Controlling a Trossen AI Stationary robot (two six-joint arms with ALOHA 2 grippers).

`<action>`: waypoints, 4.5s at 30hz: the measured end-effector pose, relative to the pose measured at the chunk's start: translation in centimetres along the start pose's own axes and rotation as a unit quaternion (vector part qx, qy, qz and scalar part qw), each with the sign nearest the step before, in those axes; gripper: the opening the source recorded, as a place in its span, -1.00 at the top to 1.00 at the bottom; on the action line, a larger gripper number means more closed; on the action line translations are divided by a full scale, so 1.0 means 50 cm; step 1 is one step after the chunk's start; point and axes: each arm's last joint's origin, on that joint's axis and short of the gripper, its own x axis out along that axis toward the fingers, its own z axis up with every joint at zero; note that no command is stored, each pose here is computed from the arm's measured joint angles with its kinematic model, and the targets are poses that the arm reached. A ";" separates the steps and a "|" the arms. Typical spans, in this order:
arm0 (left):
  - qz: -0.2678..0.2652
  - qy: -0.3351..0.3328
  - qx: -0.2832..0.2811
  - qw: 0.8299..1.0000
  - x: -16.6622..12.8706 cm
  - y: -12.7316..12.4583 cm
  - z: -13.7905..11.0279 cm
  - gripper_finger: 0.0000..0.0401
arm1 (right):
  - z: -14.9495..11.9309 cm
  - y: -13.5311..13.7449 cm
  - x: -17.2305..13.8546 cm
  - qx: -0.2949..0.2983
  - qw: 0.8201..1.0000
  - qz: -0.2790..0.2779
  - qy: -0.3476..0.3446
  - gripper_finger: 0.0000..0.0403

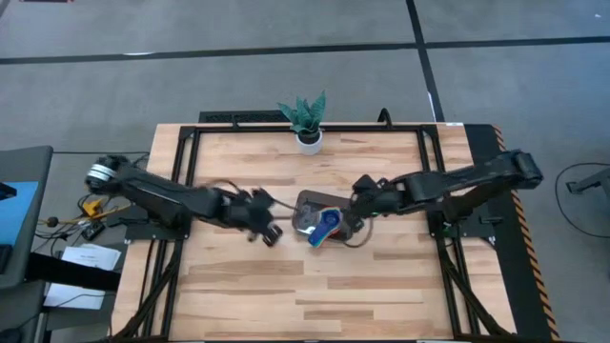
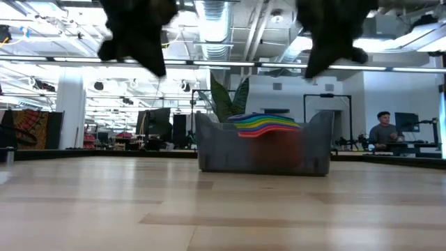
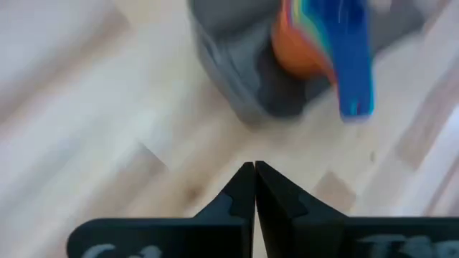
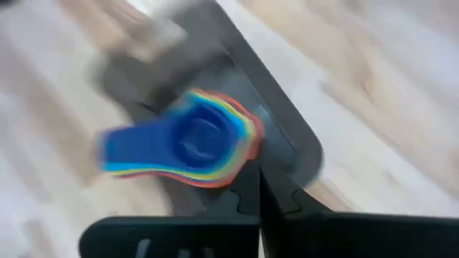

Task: Nest measuring cups in basket
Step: Return to Home Position

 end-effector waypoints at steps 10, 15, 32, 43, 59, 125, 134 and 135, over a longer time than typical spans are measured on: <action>-0.120 -0.258 0.067 0.956 -0.152 0.050 0.022 0.99 | -0.019 -0.034 -0.232 -0.160 0.909 0.290 -0.253 0.98; -0.156 -0.339 0.121 0.920 -0.120 0.096 -0.022 0.99 | -0.046 -0.119 -0.263 -0.170 0.864 0.326 -0.345 0.97; -0.138 -0.408 0.217 0.876 -0.059 0.318 -0.042 0.99 | -0.152 -0.274 -0.178 -0.153 0.857 0.275 -0.408 0.98; -0.148 -0.463 0.180 0.855 -0.068 0.369 -0.072 1.00 | -0.186 -0.302 -0.111 -0.139 0.853 0.286 -0.414 0.97; -0.197 -0.449 0.207 0.847 -0.054 0.366 -0.140 1.00 | -0.209 -0.311 -0.038 -0.185 0.835 0.298 -0.425 0.95; -0.251 -0.355 0.271 0.859 -0.062 0.368 -0.212 1.00 | -0.221 -0.314 0.001 -0.181 0.847 0.292 -0.406 0.78; -0.245 -0.357 0.268 0.861 -0.062 0.369 -0.212 1.00 | -0.221 -0.314 0.001 -0.181 0.847 0.292 -0.406 0.79; -0.245 -0.357 0.268 0.861 -0.062 0.369 -0.212 1.00 | -0.221 -0.314 0.001 -0.181 0.847 0.292 -0.406 0.79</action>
